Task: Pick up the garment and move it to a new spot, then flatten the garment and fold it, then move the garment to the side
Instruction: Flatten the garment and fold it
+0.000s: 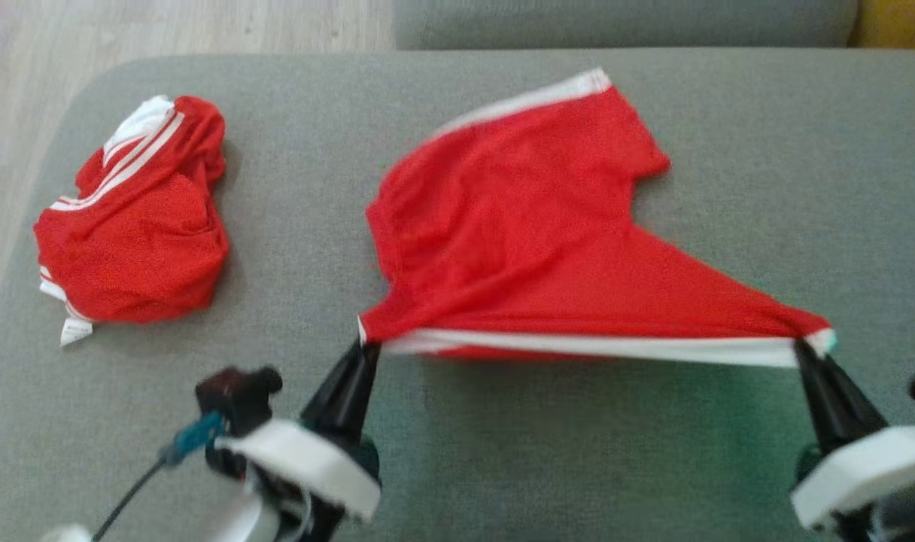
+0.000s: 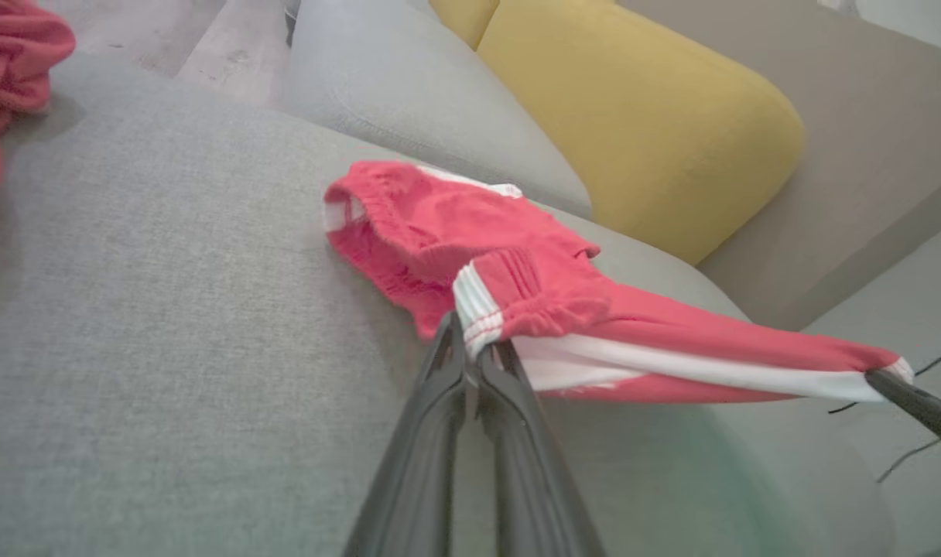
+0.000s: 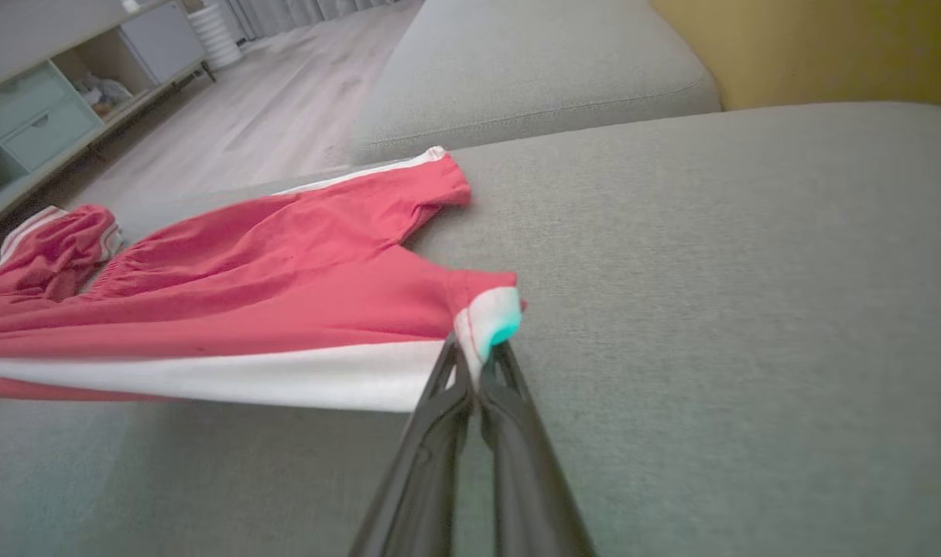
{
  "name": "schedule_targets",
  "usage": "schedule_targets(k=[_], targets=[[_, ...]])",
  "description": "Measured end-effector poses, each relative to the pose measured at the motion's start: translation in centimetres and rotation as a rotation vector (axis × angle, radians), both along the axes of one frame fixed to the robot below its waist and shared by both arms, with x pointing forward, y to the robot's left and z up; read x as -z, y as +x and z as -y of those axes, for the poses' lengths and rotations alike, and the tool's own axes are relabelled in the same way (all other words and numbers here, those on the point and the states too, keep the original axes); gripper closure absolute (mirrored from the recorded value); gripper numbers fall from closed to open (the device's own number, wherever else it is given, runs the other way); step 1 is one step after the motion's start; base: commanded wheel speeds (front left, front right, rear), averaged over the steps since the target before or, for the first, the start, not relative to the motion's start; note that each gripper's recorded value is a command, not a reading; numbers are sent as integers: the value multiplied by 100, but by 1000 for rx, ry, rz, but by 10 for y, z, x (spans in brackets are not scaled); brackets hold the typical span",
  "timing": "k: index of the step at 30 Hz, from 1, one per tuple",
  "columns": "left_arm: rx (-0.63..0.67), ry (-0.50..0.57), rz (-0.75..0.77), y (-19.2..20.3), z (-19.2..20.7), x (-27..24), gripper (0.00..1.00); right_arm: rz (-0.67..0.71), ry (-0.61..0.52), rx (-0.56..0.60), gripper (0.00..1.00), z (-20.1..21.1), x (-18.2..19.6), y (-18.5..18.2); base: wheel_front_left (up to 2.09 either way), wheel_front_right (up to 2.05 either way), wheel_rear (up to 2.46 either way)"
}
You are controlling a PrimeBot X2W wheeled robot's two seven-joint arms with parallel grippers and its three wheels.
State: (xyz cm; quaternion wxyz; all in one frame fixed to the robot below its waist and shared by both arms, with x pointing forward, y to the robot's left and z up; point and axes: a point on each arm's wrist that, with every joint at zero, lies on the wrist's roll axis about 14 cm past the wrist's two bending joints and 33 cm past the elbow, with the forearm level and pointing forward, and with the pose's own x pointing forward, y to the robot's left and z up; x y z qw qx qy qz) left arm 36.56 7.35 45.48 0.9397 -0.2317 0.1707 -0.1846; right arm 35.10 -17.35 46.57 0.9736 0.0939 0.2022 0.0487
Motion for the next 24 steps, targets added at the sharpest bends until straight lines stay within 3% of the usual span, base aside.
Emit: schedule_targets(k=[7, 13, 18, 24], targets=[[67, -35, -79, -52, 12, -31, 100, -27, -32, 43, 100, 23, -25, -23, 0, 0, 0], [98, -48, -168, -58, 12, -28, 100, -124, -34, 22, 100, 20, -14, -22, 0, 0, 0], [132, -104, -285, -40, 12, -6, 100, -157, -14, -24, 100, 5, -4, 21, 0, 0, 0], [137, -182, -338, 7, 5, 6, 100, -182, 23, -115, 100, -28, 8, 85, 0, 0, 0]])
